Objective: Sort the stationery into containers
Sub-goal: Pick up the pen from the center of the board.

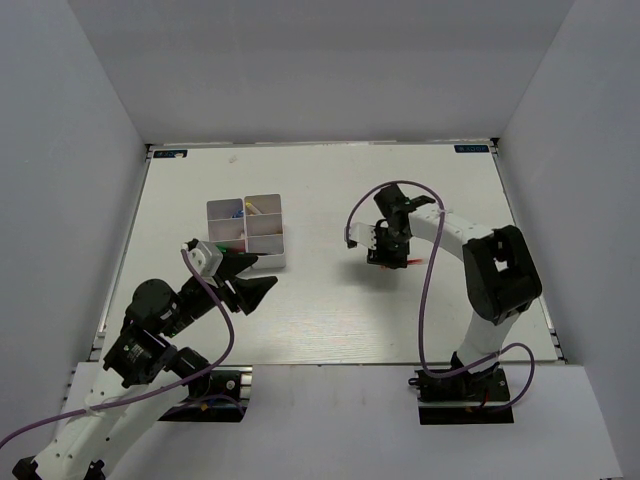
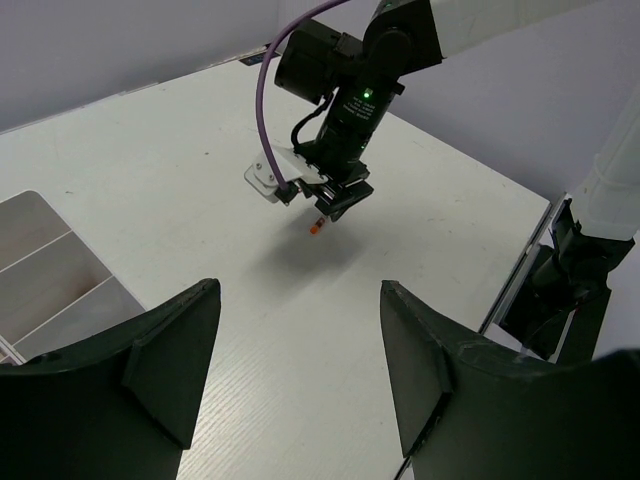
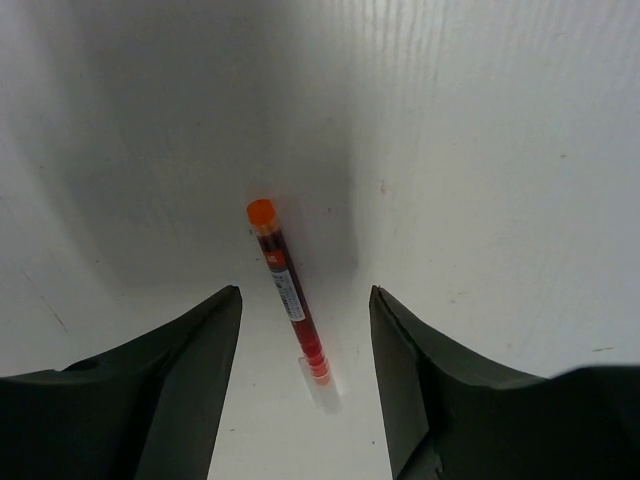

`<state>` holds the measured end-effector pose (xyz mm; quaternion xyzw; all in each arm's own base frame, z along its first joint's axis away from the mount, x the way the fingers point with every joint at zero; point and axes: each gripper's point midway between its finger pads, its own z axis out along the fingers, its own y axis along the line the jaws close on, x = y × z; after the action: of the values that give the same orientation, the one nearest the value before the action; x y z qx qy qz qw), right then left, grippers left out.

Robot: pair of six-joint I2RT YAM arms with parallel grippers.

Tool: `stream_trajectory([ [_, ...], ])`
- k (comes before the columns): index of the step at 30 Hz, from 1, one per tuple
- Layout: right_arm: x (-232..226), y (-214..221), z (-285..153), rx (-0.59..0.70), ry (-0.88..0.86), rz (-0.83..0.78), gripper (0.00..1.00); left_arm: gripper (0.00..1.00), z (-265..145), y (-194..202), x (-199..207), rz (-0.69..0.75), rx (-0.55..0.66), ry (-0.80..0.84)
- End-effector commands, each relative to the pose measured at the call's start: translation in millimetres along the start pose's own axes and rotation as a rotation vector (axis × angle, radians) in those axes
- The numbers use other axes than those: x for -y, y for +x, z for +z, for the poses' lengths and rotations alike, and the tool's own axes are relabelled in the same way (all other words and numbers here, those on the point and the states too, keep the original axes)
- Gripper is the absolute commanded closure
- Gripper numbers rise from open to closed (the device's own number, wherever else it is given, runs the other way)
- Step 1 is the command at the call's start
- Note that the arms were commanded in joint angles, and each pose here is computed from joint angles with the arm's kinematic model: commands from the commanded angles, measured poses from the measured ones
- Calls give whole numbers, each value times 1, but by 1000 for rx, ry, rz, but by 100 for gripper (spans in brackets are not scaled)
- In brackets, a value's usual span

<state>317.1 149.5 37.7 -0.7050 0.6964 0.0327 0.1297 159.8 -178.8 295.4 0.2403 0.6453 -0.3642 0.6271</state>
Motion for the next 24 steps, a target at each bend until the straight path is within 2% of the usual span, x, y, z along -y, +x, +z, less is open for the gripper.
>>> stream_trajectory([
  [1,-4,12,7,-40,-39,-46,40,25,-3,-15,2,6,30,-3],
  [9,-6,15,22,-45,-49,-42,43,25,-3,-15,2,6,30,-3],
  [13,-11,17,29,-58,-82,-41,52,25,-3,-15,2,6,30,-3],
  [16,-16,20,32,-70,-99,-46,60,25,-3,-15,2,6,30,-3],
  [19,-21,21,33,-65,-111,-43,78,25,-3,-15,2,6,30,-3],
  [20,-25,18,33,-51,-128,-40,89,25,-3,-15,2,6,30,-3],
  [22,-25,9,24,-25,-156,-31,96,25,-3,-15,2,6,30,-3],
  [23,-28,-4,21,34,-184,-26,99,25,-5,-16,3,9,38,-1],
  [24,-9,-23,6,86,-145,-26,100,25,-5,-16,3,9,38,-1],
])
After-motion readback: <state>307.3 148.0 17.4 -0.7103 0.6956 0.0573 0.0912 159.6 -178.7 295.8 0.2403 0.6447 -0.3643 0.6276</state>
